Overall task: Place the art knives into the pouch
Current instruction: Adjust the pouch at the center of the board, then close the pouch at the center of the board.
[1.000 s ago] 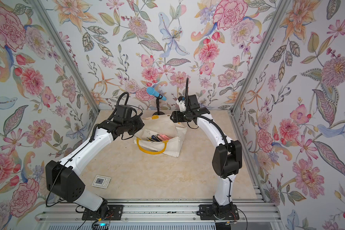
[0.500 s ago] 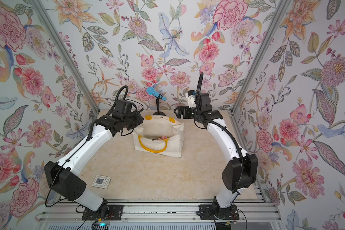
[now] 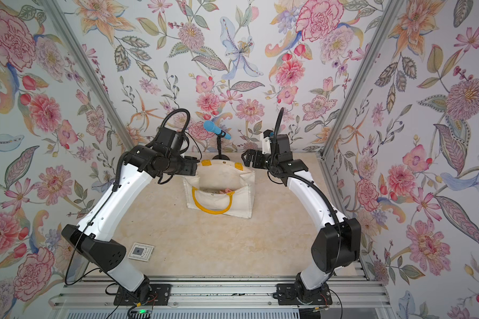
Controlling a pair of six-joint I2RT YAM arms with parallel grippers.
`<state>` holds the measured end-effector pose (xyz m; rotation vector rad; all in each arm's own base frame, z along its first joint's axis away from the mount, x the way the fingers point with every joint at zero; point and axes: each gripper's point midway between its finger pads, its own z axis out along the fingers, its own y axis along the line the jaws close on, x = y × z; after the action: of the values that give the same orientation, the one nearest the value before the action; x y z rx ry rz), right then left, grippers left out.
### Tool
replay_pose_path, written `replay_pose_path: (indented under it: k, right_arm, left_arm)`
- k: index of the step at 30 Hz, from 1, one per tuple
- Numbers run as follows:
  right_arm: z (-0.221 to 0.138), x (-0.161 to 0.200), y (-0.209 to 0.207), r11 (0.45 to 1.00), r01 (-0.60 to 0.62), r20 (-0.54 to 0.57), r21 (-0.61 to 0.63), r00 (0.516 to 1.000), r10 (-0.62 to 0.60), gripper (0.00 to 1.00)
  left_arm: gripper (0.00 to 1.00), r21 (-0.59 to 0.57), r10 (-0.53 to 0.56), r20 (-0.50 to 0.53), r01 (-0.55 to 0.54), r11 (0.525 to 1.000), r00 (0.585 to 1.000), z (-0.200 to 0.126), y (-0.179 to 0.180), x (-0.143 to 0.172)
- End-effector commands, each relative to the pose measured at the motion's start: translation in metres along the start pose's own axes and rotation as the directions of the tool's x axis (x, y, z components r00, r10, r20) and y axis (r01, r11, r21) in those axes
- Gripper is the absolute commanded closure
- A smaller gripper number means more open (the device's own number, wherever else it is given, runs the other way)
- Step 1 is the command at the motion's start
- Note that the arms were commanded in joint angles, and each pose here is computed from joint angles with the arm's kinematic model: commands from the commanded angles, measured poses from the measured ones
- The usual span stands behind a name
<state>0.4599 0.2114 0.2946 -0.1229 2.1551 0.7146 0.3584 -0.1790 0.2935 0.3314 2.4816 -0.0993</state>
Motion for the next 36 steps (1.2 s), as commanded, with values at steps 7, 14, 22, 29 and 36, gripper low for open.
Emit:
replay_pose_path:
  k: [7,14,22,29,36]
  right_arm:
    - [0.071,-0.051,-0.012,0.980,-0.127,0.001,-0.150,0.992,0.129,0.03]
    - [0.125,-0.008,-0.006,0.937,-0.236,-0.182,-0.258,0.964,0.193,0.13]
    - [0.165,0.051,0.009,0.862,-0.369,-0.400,-0.349,0.890,0.219,0.21]
    - [0.164,0.100,0.044,0.870,-0.332,-0.486,-0.364,0.865,0.127,0.22]
    - [0.142,0.140,0.064,0.881,-0.296,-0.538,-0.369,0.841,0.058,0.22]
  left_arm:
    - [0.20,0.208,0.205,-0.002,-0.200,0.958,0.979,-0.017,-0.036,0.054]
    - [0.25,0.367,0.250,-0.113,-0.193,0.910,0.962,0.024,-0.080,0.098]
    - [0.26,0.351,0.237,-0.088,-0.192,0.916,0.968,0.077,-0.094,0.094]
    - [0.26,0.230,0.137,0.070,-0.150,0.962,0.988,0.105,-0.084,0.046]
    - [0.25,0.154,0.091,0.164,-0.117,0.981,0.982,0.123,-0.077,0.016]
